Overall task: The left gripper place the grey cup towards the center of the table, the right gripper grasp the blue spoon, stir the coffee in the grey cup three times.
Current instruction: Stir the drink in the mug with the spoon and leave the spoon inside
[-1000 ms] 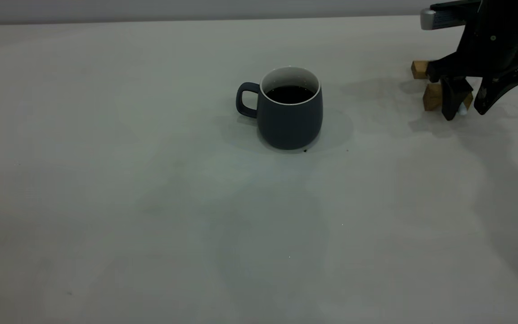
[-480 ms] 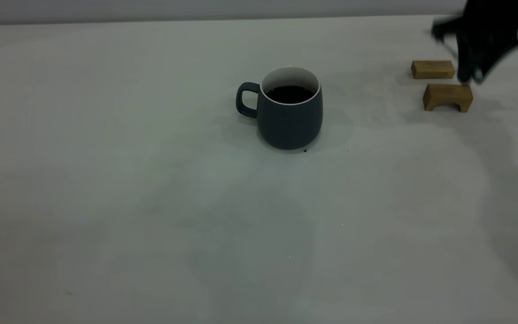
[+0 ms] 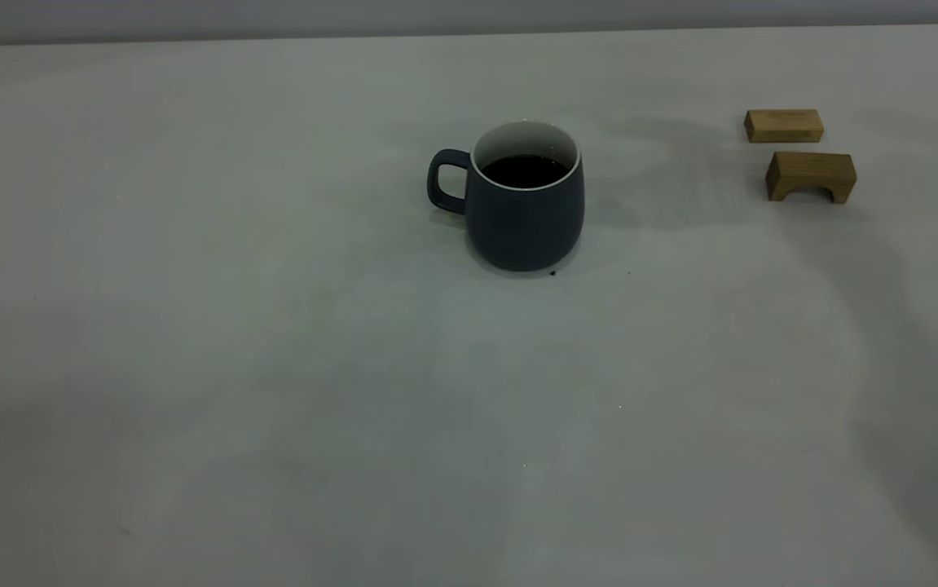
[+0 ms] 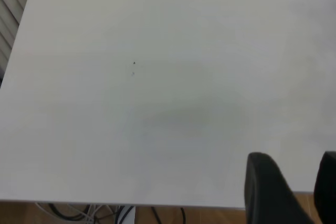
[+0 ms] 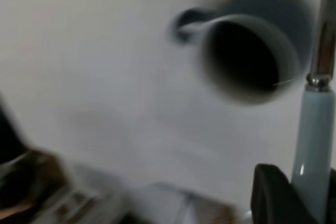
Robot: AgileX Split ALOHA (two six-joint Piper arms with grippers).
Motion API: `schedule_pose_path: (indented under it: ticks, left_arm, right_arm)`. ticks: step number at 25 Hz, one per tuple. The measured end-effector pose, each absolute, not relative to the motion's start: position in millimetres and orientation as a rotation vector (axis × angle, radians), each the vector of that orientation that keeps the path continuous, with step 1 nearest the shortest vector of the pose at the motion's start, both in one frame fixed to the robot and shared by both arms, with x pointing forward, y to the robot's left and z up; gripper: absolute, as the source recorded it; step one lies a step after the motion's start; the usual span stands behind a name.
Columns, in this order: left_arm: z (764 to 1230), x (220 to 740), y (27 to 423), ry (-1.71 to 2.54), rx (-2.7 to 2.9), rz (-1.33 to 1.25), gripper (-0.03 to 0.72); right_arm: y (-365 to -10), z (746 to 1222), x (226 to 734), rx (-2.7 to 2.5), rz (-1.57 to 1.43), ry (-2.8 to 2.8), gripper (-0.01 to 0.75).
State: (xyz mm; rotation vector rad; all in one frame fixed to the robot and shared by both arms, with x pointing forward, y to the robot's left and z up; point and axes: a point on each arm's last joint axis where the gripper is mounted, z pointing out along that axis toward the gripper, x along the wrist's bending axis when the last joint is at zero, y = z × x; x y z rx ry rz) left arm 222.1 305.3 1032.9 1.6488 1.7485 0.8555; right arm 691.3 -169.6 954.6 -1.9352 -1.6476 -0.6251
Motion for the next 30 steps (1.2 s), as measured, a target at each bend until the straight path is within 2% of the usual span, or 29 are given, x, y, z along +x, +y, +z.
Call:
schedule_pose_path:
  ticks: [4,7,18,30]
  left_arm:
    - [1033,222,305,1.748,1.649,0.856,0.297]
    - [1033,222,305,1.748,1.649,0.856,0.297]
    - [1033,222,305,1.748,1.649,0.856,0.297]
    - [1033,222,305,1.748,1.649,0.856,0.297]
  right_arm:
    - [-132,963,683,-1.889,-0.630,-1.489,0.137]
    - [-122,966,680,-1.934,-0.581,-1.324,0.137]
    - [-104,963,676,-2.088,-0.322,-0.779,0.137]
    - [-93,923,686,-1.987,-0.205,-0.452,0.137]
